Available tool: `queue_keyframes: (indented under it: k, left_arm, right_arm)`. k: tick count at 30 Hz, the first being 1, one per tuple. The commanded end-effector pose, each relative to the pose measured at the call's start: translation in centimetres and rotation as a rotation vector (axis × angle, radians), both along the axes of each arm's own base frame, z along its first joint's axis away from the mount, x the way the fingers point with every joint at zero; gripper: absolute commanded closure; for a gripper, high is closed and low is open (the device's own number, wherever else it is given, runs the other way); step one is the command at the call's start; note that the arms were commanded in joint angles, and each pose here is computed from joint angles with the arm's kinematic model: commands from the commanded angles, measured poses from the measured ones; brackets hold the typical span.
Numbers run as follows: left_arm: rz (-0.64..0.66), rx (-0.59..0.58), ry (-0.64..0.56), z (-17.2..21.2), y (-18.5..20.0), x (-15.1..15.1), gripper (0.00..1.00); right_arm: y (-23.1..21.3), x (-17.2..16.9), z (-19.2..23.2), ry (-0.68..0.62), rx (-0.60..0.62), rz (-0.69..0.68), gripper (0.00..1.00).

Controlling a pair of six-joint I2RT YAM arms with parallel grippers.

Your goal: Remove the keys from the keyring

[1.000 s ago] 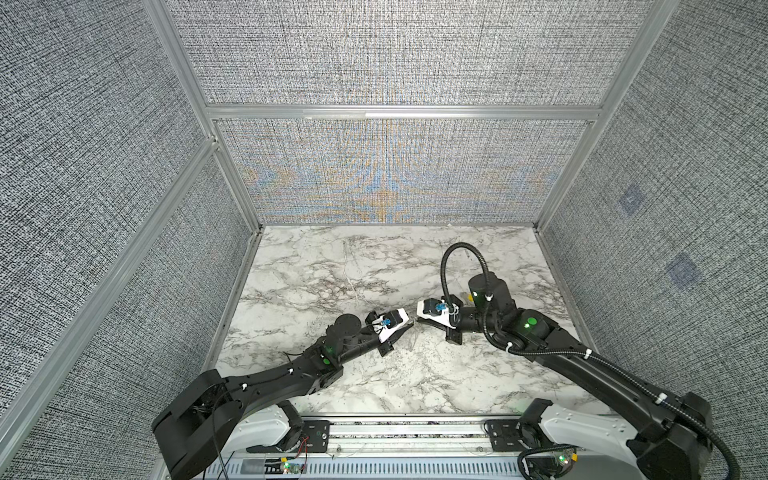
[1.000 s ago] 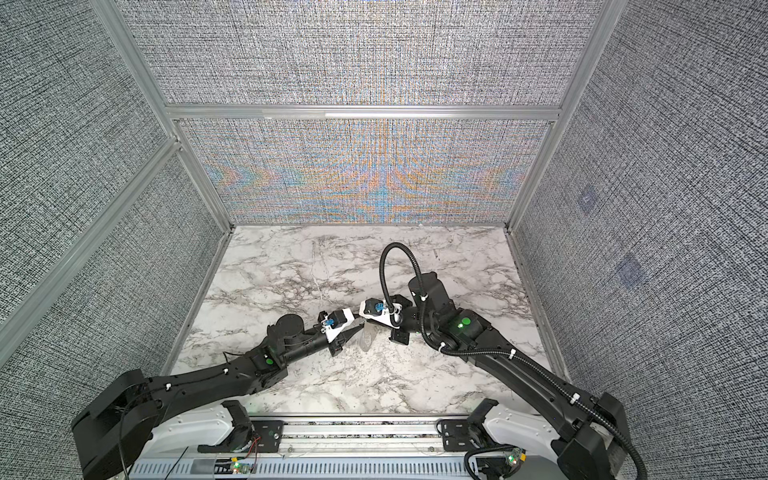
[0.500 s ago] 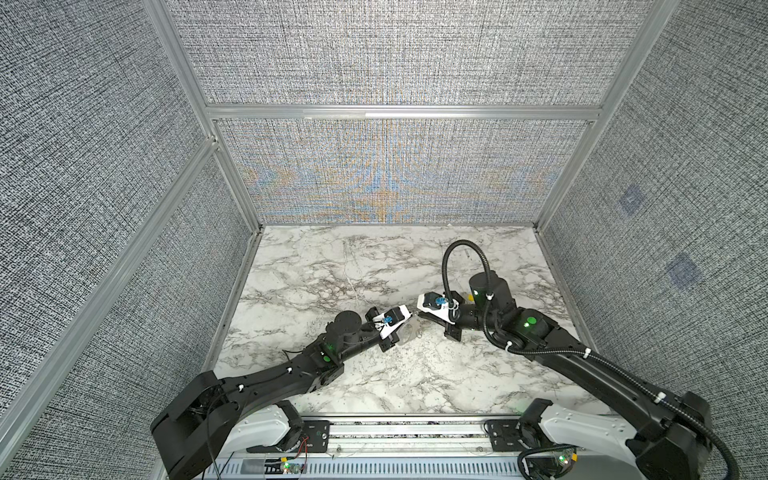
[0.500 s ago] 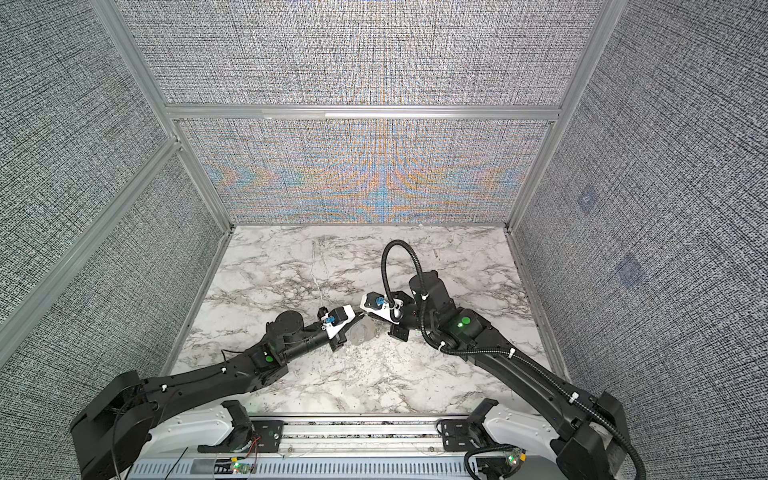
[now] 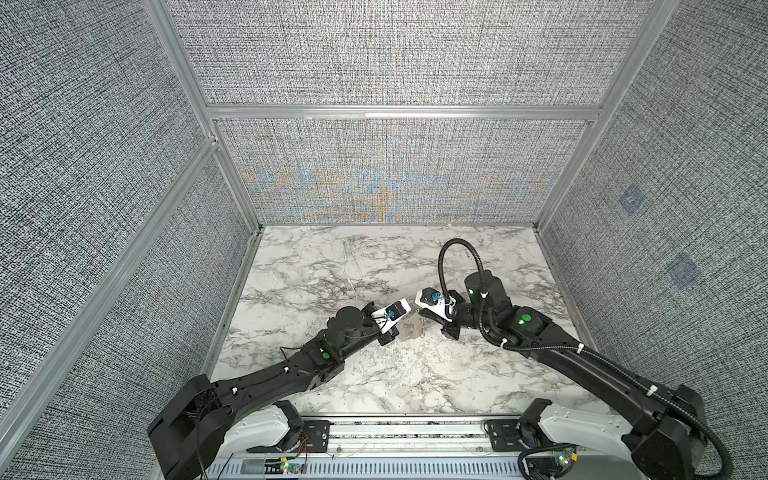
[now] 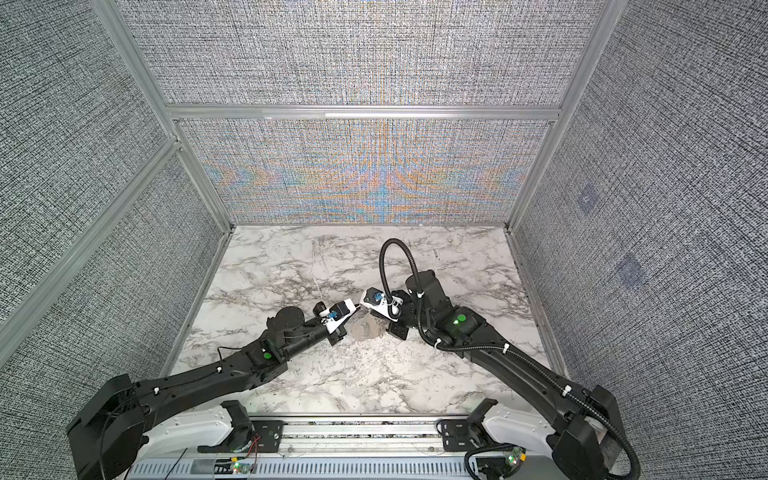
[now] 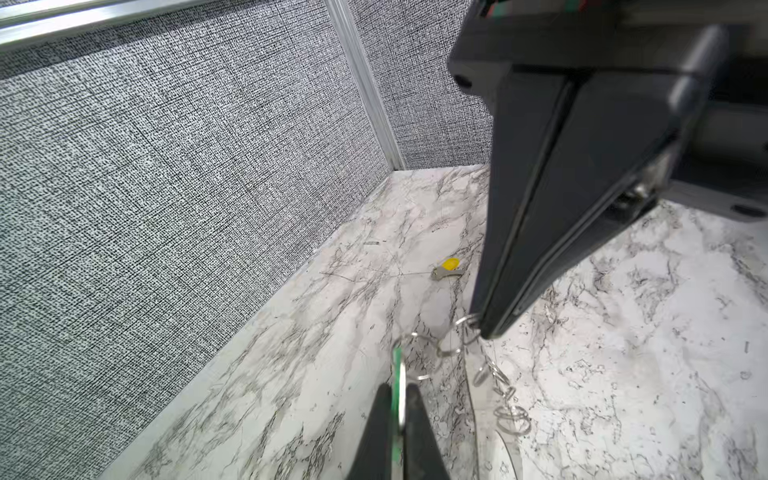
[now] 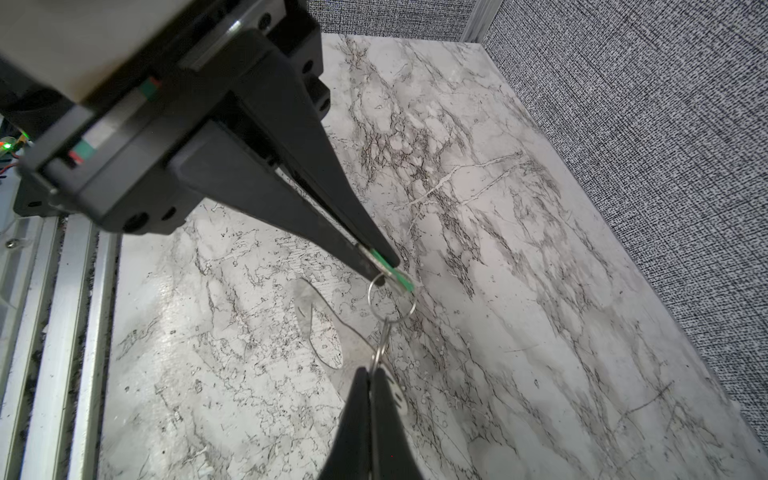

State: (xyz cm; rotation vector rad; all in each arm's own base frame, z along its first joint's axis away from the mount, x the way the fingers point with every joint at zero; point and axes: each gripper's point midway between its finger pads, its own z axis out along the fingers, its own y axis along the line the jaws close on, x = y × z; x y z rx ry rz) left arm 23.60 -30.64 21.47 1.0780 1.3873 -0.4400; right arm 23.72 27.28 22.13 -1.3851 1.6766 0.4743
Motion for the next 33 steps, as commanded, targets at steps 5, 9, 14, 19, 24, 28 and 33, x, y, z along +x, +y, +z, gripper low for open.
queue_keyframes:
  k: [5, 9, 14, 19, 24, 28, 33]
  left_arm:
    - [0.019, -0.002, -0.013, 0.3, -0.1, 0.5, 1.0]
    - [0.018, 0.013, 0.016, -0.6, -0.4, 0.7, 1.0]
    - [0.024, 0.023, 0.037, -1.1, -0.7, 1.0, 1.0]
    - [0.025, 0.025, 0.043, -1.3, -0.9, 1.2, 1.0]
    - [0.002, 0.018, 0.06, -1.4, -1.3, 1.0, 1.0]
    - [-0.042, -0.003, 0.081, -1.6, -1.7, 0.4, 1.0]
    - [-0.054, -0.071, 0.109, -0.4, -0.7, 0.5, 0.65]
  right_arm:
    - [-0.6, 2.0, 1.0, -0.018, 0.027, -0.125, 1.0]
    - [-0.6, 2.9, 2.6, -0.062, 0.076, -0.171, 1.0]
    - [-0.4, 3.1, 3.6, -0.087, 0.125, -0.179, 1.0]
    - [-0.1, 2.7, 3.7, -0.087, 0.142, -0.156, 1.0]
    - [0.1, 2.5, 4.0, -0.101, 0.161, -0.135, 1.0]
    - [0.5, 2.0, 4.3, -0.121, 0.193, -0.096, 1.0]
    - [0.7, 1.7, 4.2, -0.133, 0.193, -0.064, 1.0]
